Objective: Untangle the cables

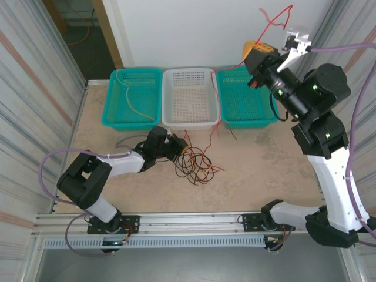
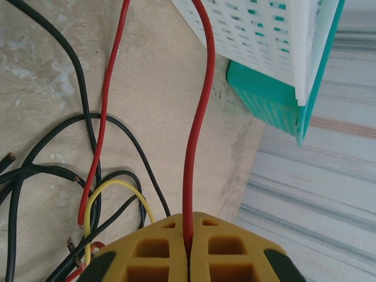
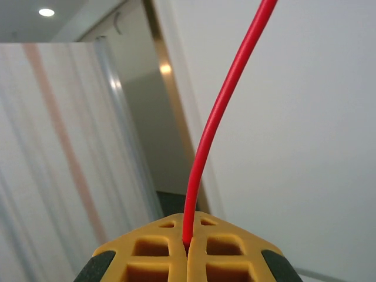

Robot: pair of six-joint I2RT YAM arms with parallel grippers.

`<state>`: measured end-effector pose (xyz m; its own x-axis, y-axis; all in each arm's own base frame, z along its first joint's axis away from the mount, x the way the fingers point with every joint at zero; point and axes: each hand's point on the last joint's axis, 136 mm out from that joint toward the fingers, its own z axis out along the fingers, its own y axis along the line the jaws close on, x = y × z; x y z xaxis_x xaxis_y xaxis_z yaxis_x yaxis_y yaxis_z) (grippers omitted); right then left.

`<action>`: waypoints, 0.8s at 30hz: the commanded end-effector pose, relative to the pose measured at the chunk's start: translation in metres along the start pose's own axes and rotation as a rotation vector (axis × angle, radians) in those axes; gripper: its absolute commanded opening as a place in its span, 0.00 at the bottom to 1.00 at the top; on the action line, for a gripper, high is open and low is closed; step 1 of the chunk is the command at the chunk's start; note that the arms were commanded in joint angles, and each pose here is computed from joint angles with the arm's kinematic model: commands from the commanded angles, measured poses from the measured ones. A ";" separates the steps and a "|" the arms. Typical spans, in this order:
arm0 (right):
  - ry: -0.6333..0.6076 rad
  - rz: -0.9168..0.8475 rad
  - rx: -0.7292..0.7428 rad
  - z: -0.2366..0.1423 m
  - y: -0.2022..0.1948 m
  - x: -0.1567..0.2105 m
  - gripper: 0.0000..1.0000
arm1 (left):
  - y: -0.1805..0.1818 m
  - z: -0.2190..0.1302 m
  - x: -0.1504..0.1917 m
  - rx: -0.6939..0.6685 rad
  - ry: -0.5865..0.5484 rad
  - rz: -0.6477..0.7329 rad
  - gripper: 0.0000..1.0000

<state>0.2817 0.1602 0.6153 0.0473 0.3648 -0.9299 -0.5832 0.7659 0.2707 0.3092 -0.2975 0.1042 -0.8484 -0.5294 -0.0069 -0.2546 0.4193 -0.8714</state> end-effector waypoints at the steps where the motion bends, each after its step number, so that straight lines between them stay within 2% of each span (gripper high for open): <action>1: 0.099 0.033 0.144 0.019 -0.044 0.028 0.00 | -0.018 -0.009 0.000 0.007 -0.021 0.112 0.00; 5: 0.057 -0.007 0.221 0.019 -0.064 0.009 0.00 | -0.004 -0.015 0.000 -0.047 -0.036 0.140 0.00; 8: 0.084 -0.007 0.285 0.022 -0.087 0.004 0.00 | 0.006 -0.019 0.003 -0.049 -0.038 0.136 0.00; 11: 0.175 0.022 0.327 0.033 -0.112 0.023 0.00 | -0.007 -0.022 0.006 0.003 -0.025 0.173 0.00; 14: 0.287 0.021 0.395 0.046 -0.142 0.057 0.00 | -0.029 -0.026 0.008 0.039 -0.005 0.241 0.01; 16: 0.350 0.002 0.441 0.053 -0.162 0.080 0.00 | -0.042 -0.030 0.009 0.050 -0.001 0.289 0.21; 18: 0.393 -0.007 0.470 0.060 -0.177 0.096 0.00 | -0.050 -0.036 0.008 0.049 -0.007 0.336 0.34; 24: 0.498 0.003 0.520 0.080 -0.221 0.138 0.00 | -0.072 -0.067 0.007 0.040 -0.056 0.471 0.56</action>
<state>0.4775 0.0909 0.4485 -0.3933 0.2108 -0.8949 -0.1252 0.9520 0.2792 0.2962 -0.2885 0.1781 -0.8650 -0.3766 -0.3316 0.0786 0.5511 -0.8307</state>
